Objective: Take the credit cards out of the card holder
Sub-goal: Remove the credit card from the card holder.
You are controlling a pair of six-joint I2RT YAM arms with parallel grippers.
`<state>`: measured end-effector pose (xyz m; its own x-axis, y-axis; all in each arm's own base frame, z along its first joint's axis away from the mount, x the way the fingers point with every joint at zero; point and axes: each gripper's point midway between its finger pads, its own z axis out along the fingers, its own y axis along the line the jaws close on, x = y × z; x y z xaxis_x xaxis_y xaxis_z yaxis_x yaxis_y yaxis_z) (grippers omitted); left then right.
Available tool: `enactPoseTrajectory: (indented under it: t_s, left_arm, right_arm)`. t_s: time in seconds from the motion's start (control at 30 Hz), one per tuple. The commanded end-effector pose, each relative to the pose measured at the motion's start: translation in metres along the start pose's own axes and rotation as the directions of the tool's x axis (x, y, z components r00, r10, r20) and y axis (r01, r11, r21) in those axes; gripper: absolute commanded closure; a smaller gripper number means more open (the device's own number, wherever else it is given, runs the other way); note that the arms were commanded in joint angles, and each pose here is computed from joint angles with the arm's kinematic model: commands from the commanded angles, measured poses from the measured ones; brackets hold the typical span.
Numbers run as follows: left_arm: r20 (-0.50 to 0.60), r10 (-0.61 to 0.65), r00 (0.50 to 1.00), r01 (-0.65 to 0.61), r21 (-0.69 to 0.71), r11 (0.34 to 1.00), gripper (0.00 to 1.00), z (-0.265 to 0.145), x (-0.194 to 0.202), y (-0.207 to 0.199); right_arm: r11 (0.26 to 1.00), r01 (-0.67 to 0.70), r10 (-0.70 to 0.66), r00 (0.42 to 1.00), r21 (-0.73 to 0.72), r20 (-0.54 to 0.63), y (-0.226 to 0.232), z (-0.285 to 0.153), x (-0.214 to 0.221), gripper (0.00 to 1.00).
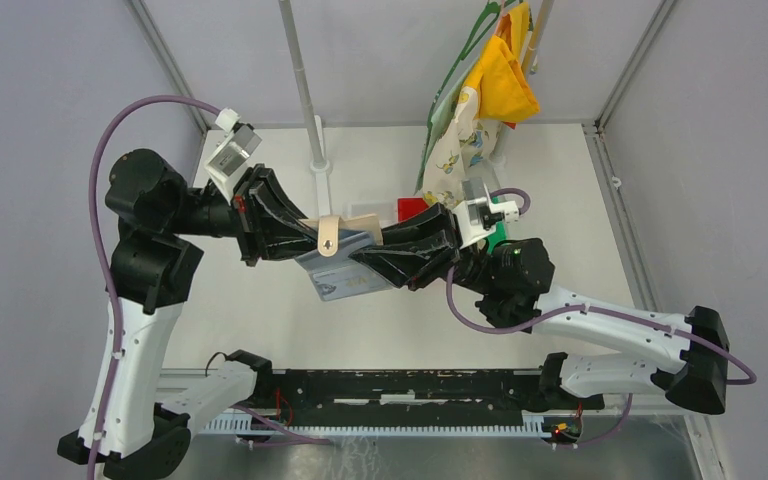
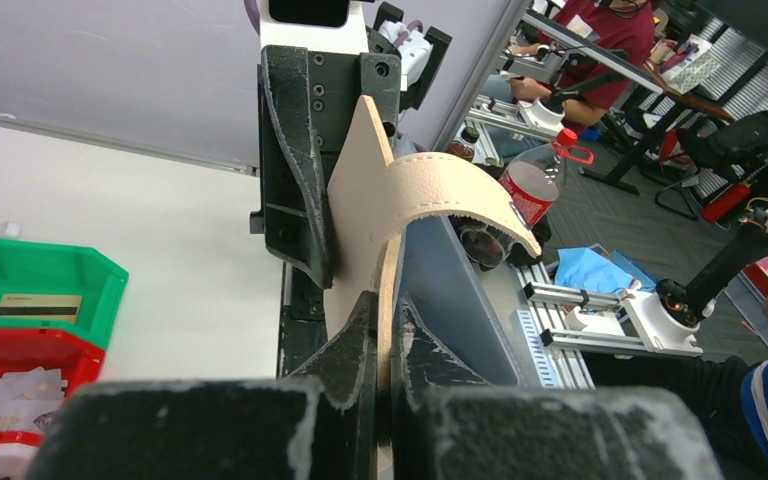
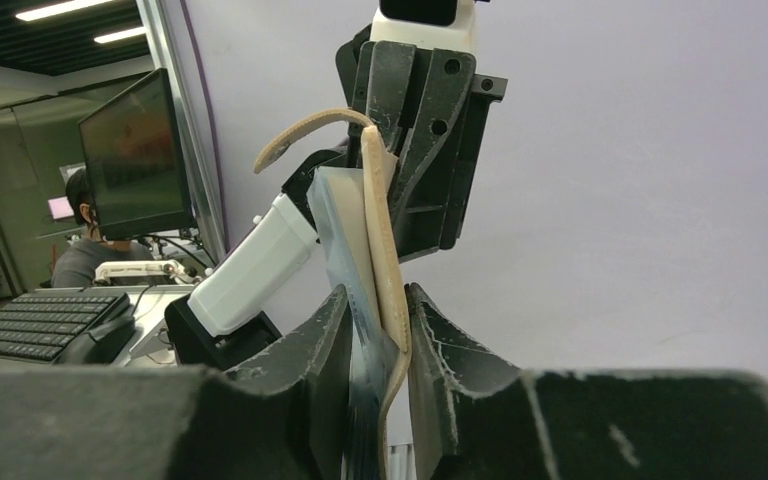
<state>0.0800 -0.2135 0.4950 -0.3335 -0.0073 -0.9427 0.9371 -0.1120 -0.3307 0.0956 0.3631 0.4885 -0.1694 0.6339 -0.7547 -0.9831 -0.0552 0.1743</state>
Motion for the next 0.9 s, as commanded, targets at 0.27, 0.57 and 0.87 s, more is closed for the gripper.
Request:
enactPoseTrajectory:
  t_s: [0.27,0.57,0.87]
  left_arm:
    - [-0.009,0.049,0.999,-0.049,-0.023,0.999,0.78,-0.002,0.005,0.000]
    - [0.019,0.162,0.987,-0.157,-0.156,0.975,0.60,-0.004,-0.022,0.012]
    - [-0.001,0.070,0.998,-0.071,-0.011,0.997,0.60,-0.001,-0.005,0.000]
  right_arm:
    - [0.998,-0.018,0.019,0.999,-0.052,0.028,0.015,0.008,-0.019,1.00]
    - [0.998,0.009,-0.003,0.995,0.066,-0.097,-0.002,-0.018,0.005,1.00]
    - [1.000,0.000,0.004,0.988,0.029,-0.152,0.006,-0.018,0.011,1.00]
